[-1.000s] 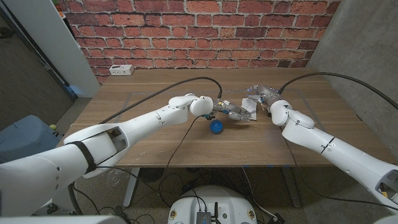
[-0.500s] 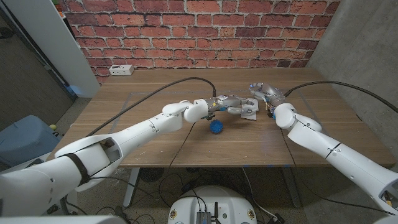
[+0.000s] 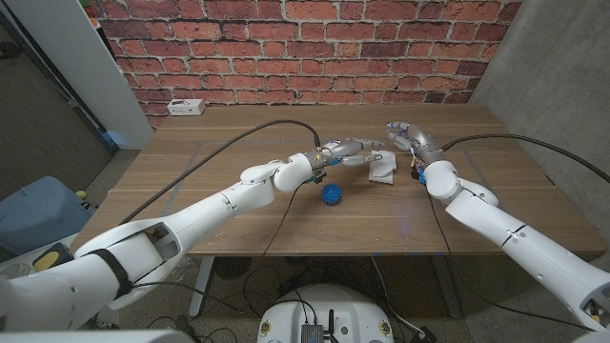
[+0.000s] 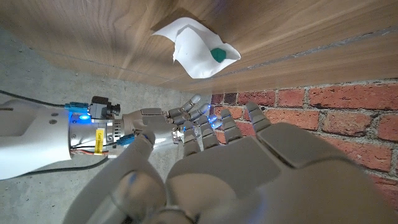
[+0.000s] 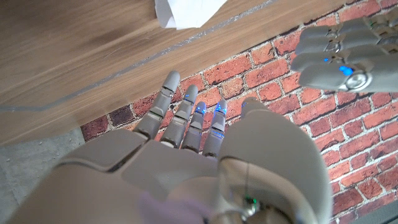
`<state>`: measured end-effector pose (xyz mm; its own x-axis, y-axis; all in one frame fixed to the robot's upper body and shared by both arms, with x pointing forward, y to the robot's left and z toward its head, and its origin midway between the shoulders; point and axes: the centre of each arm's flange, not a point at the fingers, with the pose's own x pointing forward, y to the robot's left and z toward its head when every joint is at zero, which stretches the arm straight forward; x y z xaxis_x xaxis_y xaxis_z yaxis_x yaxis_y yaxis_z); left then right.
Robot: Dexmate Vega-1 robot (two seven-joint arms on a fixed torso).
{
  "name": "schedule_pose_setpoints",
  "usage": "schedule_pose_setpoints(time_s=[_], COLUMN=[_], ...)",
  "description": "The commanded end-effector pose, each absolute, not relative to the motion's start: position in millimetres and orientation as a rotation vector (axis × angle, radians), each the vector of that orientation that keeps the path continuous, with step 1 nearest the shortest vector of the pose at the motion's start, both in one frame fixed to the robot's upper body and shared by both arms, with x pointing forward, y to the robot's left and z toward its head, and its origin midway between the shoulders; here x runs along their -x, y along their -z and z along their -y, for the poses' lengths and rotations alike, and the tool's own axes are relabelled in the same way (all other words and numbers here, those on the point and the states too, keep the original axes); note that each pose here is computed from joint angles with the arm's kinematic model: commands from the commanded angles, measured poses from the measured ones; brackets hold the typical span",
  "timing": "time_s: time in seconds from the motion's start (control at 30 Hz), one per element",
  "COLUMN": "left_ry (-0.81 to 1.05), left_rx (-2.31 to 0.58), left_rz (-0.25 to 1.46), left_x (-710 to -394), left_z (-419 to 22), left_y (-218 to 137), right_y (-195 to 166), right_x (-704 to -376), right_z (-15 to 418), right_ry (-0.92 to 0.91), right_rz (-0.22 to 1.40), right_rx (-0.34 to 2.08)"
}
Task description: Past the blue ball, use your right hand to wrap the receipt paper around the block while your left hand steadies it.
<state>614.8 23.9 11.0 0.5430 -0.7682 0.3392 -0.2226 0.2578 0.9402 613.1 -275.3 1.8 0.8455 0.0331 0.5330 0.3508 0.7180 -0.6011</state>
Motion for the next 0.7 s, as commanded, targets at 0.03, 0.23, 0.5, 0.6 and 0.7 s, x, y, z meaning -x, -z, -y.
schedule_pose_setpoints(time_s=[0.03,0.23,0.5,0.6,0.7], left_ry=[0.396,0.363,0.389,0.398,0.389], left_rx=[-1.08,-0.955,-0.73,-0.636,-0.566], left_rz=[0.95,0.932,0.864,0.853,0.855], left_x=[-616,-617,-624,-625,-625], left_z=[-52,-67,-89,-97,-104], left_y=[-16,-16,-12,-9,-8], right_y=[0,1,5,7,10], right_x=[-614,-615,-618,-619,-618], right_z=[283,284,284,284,282], right_ry=[0.169,0.141,0.051,0.012,-0.008], right_rz=[0.596,0.62,0.655,0.669,0.682], right_rx=[0.599,0.519,0.381,0.333,0.277])
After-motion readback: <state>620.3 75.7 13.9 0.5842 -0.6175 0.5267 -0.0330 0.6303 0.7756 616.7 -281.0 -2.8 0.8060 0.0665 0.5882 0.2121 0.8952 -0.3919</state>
